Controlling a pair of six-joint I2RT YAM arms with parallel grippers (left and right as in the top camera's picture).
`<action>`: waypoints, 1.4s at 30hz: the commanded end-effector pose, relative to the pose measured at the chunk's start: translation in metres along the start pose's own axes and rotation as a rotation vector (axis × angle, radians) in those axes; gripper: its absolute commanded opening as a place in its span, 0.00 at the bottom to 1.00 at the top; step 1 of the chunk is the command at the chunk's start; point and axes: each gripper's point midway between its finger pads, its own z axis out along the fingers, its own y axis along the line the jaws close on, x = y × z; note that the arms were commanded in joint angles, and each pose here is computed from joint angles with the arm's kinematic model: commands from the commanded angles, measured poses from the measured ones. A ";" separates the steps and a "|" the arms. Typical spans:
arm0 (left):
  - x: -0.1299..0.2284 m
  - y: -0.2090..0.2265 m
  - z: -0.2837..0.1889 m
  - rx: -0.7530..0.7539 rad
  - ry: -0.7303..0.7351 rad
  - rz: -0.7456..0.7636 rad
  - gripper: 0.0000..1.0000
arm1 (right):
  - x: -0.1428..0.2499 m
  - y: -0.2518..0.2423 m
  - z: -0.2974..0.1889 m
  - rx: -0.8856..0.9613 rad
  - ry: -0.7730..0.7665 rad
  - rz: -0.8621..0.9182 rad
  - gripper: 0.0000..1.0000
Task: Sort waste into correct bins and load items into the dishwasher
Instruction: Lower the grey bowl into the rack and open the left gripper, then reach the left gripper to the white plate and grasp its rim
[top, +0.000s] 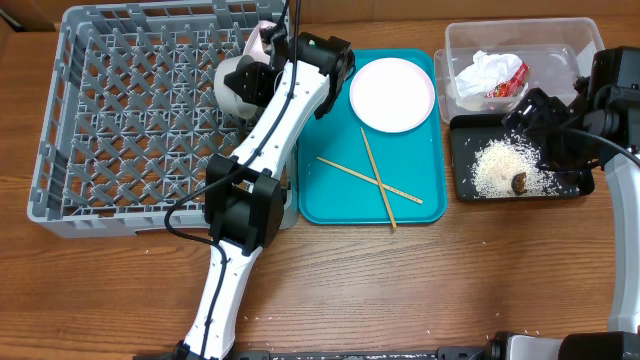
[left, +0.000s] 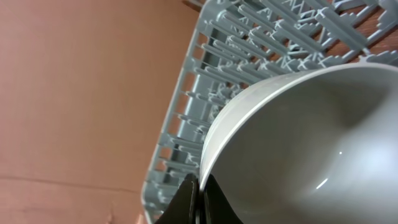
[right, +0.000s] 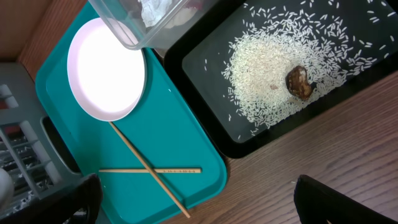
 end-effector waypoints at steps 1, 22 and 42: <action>-0.012 0.011 -0.002 -0.095 -0.074 0.126 0.04 | -0.005 0.002 -0.005 -0.005 -0.023 -0.009 1.00; 0.007 -0.018 -0.004 0.070 0.029 0.175 0.04 | -0.005 0.002 -0.005 -0.005 -0.023 -0.009 1.00; 0.052 -0.079 -0.038 0.453 0.258 0.190 0.09 | -0.005 0.002 -0.005 -0.005 -0.023 -0.009 1.00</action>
